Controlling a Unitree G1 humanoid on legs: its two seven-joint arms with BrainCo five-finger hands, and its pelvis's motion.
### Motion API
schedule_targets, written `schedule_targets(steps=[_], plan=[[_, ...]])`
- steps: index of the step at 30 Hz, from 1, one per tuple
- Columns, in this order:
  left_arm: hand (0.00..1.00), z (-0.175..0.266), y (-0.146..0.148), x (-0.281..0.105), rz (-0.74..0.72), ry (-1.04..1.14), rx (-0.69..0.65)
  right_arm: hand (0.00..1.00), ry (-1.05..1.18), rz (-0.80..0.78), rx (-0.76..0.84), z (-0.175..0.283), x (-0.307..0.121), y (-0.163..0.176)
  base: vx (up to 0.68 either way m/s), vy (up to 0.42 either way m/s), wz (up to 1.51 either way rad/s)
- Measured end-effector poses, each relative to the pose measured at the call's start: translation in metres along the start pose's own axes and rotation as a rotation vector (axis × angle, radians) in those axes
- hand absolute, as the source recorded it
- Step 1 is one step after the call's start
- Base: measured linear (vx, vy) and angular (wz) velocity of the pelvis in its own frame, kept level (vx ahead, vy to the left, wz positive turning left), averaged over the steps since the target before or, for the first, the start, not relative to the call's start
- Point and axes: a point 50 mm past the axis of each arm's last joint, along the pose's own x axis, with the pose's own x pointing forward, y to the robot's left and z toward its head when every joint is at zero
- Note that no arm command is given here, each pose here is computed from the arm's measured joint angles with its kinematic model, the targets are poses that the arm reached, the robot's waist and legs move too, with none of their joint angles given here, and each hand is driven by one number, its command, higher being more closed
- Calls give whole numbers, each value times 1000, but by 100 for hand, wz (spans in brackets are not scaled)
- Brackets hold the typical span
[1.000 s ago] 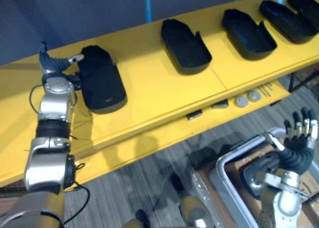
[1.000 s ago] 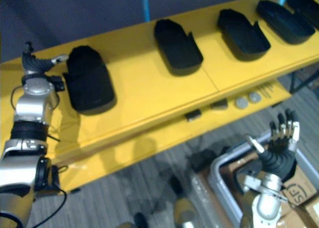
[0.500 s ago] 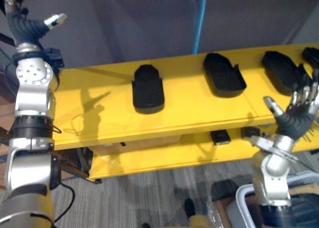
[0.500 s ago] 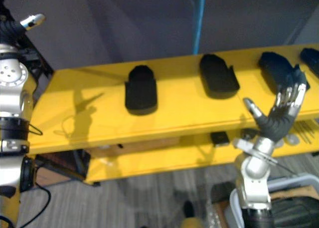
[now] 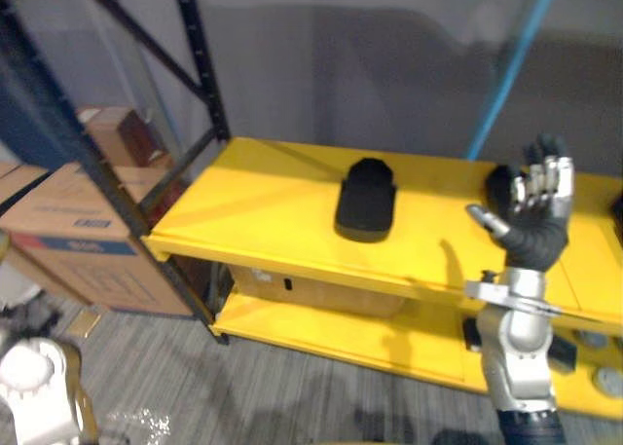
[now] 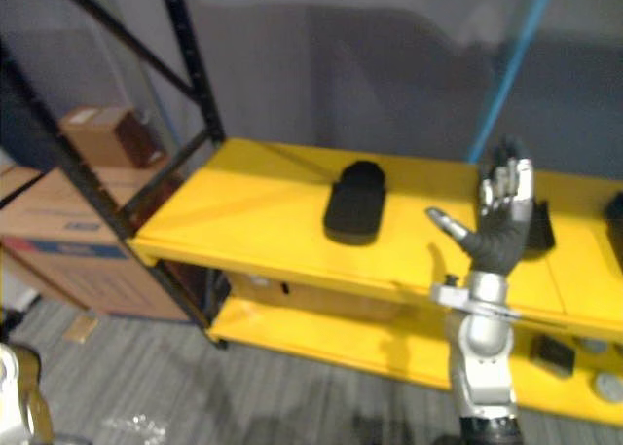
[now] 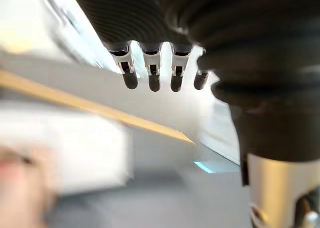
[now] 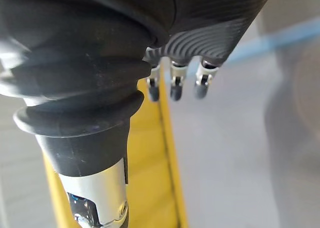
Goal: Walk over and take plastic housings, then place them on the shelf
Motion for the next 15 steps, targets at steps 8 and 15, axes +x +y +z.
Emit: schedule_targets(steps=[8,15], plan=[[0,-132,34,-105,-233,674,266,100,72,72,-13,-11,-17,33,39,-10,5],[0,-168,19,-154,-488,885,289,100,151,89,-20,-22,-33,42,91,2,-4]])
